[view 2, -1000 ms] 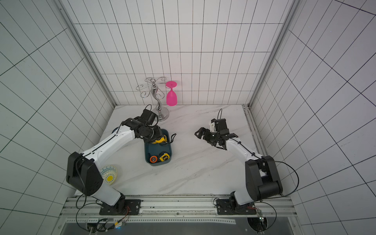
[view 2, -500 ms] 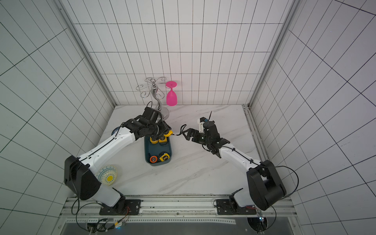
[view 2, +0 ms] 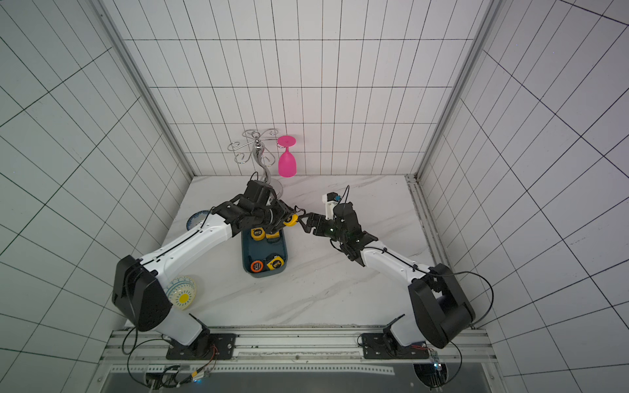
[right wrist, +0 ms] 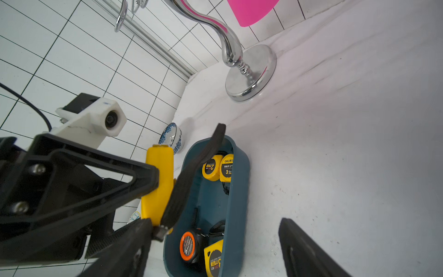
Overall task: Take the tape measure out of the storage box
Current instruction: Place the tape measure at the center of the board, then pick up the tape measure from the storage box, then place the tape measure at the center of the board.
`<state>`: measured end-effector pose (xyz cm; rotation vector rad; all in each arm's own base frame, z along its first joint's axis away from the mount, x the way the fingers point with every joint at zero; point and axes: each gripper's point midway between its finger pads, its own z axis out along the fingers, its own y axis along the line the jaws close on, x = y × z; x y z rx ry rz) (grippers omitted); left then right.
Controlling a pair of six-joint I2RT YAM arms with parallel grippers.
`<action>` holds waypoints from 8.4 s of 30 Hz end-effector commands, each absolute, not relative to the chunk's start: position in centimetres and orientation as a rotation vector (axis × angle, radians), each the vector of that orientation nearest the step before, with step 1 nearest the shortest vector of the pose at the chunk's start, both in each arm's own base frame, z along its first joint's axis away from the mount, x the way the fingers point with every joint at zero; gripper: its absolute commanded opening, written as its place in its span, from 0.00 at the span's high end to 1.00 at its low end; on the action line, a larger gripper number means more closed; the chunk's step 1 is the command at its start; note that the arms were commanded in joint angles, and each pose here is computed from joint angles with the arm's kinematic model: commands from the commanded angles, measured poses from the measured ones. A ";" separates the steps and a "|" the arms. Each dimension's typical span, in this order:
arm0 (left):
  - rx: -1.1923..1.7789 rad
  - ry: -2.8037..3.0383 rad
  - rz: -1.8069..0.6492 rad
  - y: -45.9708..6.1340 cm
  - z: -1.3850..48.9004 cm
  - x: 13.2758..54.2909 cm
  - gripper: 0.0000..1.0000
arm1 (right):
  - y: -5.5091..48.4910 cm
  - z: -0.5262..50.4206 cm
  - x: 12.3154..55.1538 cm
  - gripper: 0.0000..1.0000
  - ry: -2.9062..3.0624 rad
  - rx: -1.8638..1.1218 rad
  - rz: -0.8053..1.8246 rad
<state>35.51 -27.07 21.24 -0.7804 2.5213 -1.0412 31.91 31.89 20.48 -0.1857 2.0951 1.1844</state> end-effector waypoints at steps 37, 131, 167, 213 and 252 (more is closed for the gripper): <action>-0.587 2.571 -1.160 -27.0 21.3 35.3 0.07 | 31.3 18.3 33.9 0.80 2.103 -0.145 1.297; -0.383 2.883 0.190 -11.3 4.7 39.7 0.30 | 21.5 8.9 31.3 0.16 2.689 0.242 1.143; -0.591 2.876 0.097 -11.0 0.4 39.7 0.86 | 21.5 9.2 31.6 0.17 2.677 0.231 1.139; -0.697 2.589 -0.940 -26.3 20.9 36.5 1.00 | 30.9 18.7 30.2 0.16 2.231 -0.209 1.178; -0.698 2.559 -1.339 -30.5 22.2 34.3 0.54 | 34.1 18.3 30.8 0.82 2.075 -0.253 1.260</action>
